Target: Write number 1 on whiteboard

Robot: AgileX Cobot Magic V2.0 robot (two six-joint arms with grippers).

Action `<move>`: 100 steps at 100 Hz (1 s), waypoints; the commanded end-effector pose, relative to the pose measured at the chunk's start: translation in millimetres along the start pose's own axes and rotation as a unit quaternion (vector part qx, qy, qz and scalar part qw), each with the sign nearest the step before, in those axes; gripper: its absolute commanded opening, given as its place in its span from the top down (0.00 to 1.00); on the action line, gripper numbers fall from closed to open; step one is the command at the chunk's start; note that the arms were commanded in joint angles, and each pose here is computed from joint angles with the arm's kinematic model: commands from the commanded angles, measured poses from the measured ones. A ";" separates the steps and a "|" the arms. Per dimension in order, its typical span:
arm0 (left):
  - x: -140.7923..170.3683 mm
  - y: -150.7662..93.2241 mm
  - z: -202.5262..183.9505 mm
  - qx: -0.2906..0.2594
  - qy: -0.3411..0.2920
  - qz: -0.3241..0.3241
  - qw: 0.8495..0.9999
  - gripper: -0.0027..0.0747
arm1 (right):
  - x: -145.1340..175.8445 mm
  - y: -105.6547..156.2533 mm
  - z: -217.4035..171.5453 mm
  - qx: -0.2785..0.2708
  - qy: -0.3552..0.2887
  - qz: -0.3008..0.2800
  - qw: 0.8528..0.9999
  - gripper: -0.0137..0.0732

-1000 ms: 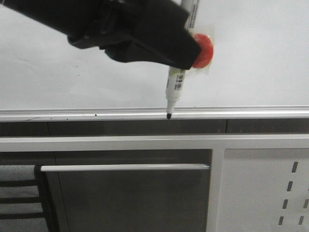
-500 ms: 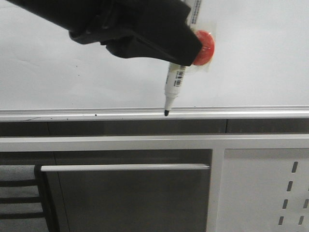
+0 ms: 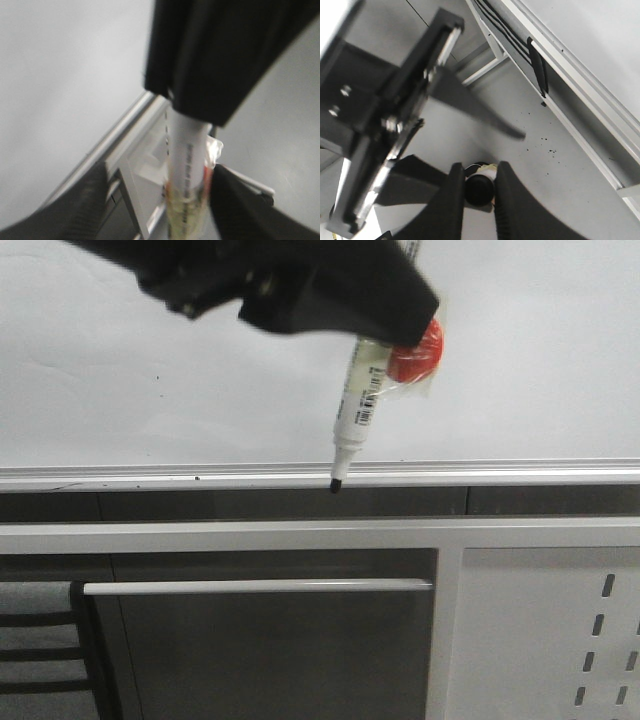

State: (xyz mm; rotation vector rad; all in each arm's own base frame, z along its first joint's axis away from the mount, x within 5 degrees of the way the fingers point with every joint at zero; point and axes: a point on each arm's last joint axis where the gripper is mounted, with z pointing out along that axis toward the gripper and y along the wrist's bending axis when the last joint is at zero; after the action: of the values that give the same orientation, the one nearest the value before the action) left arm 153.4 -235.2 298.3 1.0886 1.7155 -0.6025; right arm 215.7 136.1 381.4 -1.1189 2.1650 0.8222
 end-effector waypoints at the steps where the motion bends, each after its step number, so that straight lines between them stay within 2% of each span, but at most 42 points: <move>1: -27.5 6.0 -21.2 -0.035 -0.071 -0.016 0.997 0.27 | -7.9 9.0 -13.4 0.013 -0.040 -0.014 0.999 0.90; 12: -36.4 12.7 -39.4 -0.053 -0.101 -0.019 0.993 0.29 | -1.3 10.7 -19.5 0.057 -0.071 -0.019 0.996 0.89; 22: -41.7 24.2 -58.0 -0.077 -0.127 -0.041 0.988 0.32 | 11.7 14.3 -26.1 0.106 -0.122 -0.014 0.987 0.89; 40: -43.1 50.6 -79.3 -0.132 -0.151 -0.092 0.975 0.40 | 45.9 29.4 -33.9 0.194 -0.230 -0.021 0.953 0.89; 52: -36.1 64.1 -83.5 -0.158 -0.150 -0.135 0.967 0.53 | 64.3 40.1 -35.7 0.229 -0.299 -0.034 0.926 0.89; 58: -32.4 68.4 -85.2 -0.166 -0.150 -0.155 0.962 0.63 | 72.6 43.1 -35.4 0.242 -0.327 -0.039 0.913 0.89; 78: -28.0 71.1 -85.5 -0.171 -0.148 -0.173 0.959 0.96 | 78.9 42.3 -35.3 0.277 -0.357 -0.064 0.890 0.89; 81: -28.0 71.1 -85.5 -0.171 -0.148 -0.173 0.959 0.99 | 77.7 41.4 -37.4 0.285 -0.366 -0.065 0.883 0.89; 89: -28.0 71.3 -85.6 -0.172 -0.148 -0.173 0.958 0.99 | 75.5 39.1 -40.8 0.305 -0.379 -0.074 0.871 0.89; 100: -28.1 72.2 -86.0 -0.177 -0.150 -0.173 0.957 0.99 | 72.5 32.6 -34.1 0.315 -0.372 -0.071 0.870 0.89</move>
State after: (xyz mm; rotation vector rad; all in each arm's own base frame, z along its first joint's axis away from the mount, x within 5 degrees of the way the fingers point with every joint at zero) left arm 180.6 -148.9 349.0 0.4719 1.7247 -0.6134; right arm 138.6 92.0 347.4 -0.5466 1.5582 0.3827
